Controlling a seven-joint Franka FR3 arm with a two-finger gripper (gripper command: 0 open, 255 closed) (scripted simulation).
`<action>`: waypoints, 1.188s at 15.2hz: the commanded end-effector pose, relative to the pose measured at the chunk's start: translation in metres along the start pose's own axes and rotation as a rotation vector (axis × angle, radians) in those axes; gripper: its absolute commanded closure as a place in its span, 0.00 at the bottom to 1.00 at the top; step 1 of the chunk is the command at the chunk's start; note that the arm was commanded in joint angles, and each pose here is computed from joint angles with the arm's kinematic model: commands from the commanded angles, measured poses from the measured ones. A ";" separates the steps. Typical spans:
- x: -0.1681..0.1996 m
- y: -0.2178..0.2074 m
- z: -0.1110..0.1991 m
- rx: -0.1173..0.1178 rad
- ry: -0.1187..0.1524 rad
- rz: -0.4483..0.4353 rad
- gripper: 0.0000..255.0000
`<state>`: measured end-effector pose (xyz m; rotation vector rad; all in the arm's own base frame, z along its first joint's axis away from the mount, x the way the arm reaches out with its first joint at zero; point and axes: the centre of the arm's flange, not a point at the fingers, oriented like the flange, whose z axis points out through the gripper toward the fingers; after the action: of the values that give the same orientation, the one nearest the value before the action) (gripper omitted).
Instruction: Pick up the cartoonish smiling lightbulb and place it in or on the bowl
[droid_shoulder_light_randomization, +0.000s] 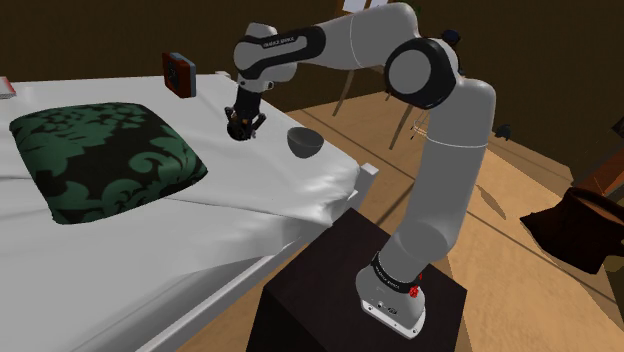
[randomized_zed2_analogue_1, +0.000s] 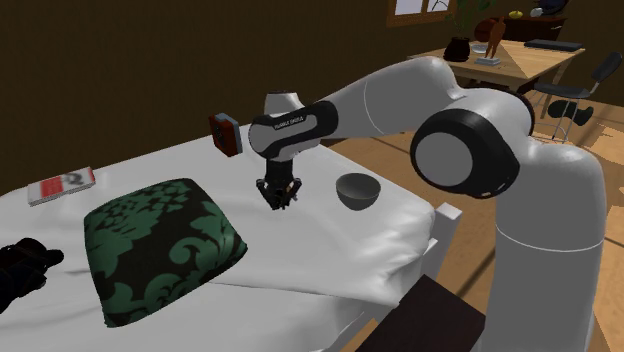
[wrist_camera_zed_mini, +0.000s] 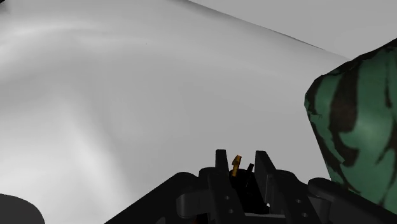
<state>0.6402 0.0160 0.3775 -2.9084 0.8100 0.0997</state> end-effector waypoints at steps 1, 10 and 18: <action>0.008 0.021 -0.003 0.000 0.001 0.000 1.00; 0.046 0.133 -0.016 0.000 0.001 0.000 1.00; 0.081 0.232 -0.027 0.000 0.001 0.000 1.00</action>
<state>0.5931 -0.2080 0.3740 -2.9080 0.8116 0.1004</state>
